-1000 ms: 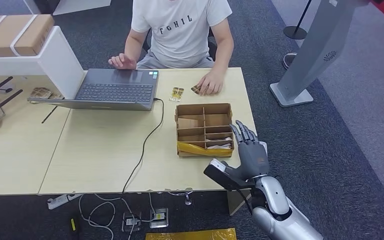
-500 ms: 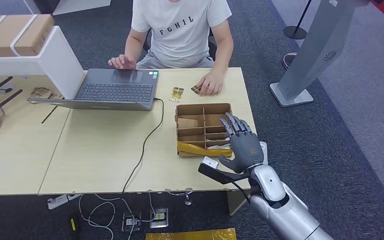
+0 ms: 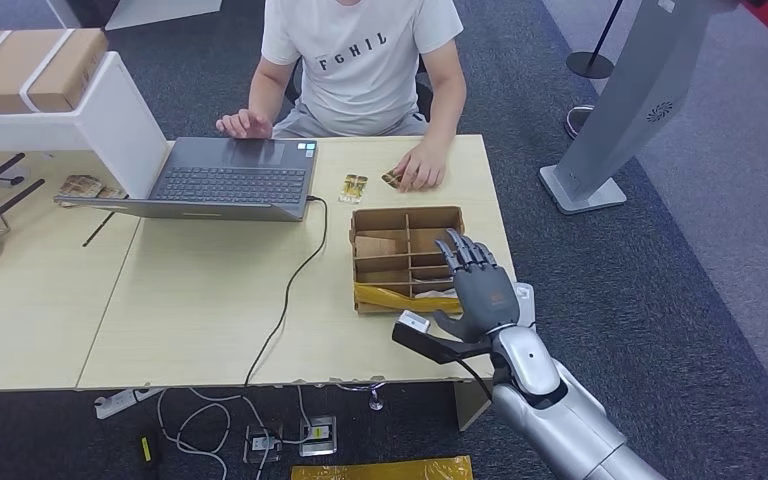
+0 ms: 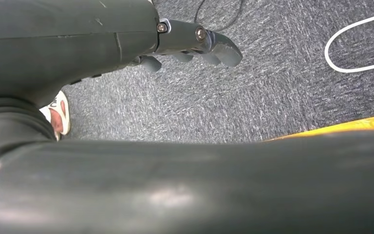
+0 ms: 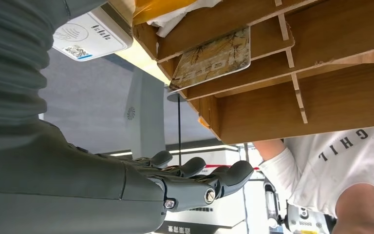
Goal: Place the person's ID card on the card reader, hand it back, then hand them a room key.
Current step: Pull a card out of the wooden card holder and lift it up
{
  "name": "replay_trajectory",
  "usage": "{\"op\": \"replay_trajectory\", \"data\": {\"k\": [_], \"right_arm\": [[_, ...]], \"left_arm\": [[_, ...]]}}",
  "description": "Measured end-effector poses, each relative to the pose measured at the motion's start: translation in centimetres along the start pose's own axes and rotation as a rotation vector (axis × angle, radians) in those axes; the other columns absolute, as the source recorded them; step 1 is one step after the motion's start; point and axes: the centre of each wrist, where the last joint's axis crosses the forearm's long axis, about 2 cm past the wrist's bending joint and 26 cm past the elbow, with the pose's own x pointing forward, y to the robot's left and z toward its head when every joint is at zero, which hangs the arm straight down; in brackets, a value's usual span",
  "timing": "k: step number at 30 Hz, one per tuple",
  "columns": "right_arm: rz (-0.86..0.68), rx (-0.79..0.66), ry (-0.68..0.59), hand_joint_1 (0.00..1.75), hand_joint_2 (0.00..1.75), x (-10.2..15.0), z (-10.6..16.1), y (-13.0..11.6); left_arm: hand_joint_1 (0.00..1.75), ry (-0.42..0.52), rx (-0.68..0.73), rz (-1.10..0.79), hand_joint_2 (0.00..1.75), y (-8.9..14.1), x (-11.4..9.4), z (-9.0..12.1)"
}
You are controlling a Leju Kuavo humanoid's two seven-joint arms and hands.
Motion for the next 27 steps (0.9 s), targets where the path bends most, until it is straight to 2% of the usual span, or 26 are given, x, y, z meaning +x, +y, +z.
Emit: {"op": "replay_trajectory", "data": {"k": [24,25,26,27], "right_arm": [[0.022,0.055,0.030,0.00,1.75,-0.5,-0.6,1.4],[0.022,0.057,0.031,0.10,1.75,-0.6,-0.6,1.4],[0.023,0.060,0.033,0.42,1.75,-0.6,-0.6,1.4],[0.023,0.062,0.034,0.86,1.75,-0.6,-0.6,1.5]], "left_arm": [[0.00,0.001,0.001,-0.008,0.00,0.0,0.0,0.0],[0.00,0.001,0.001,-0.008,0.00,0.0,0.0,0.0],[0.00,0.001,0.001,-0.008,0.00,0.0,0.0,0.0],[0.00,0.001,0.001,-0.008,0.00,0.0,0.0,0.0]]}}
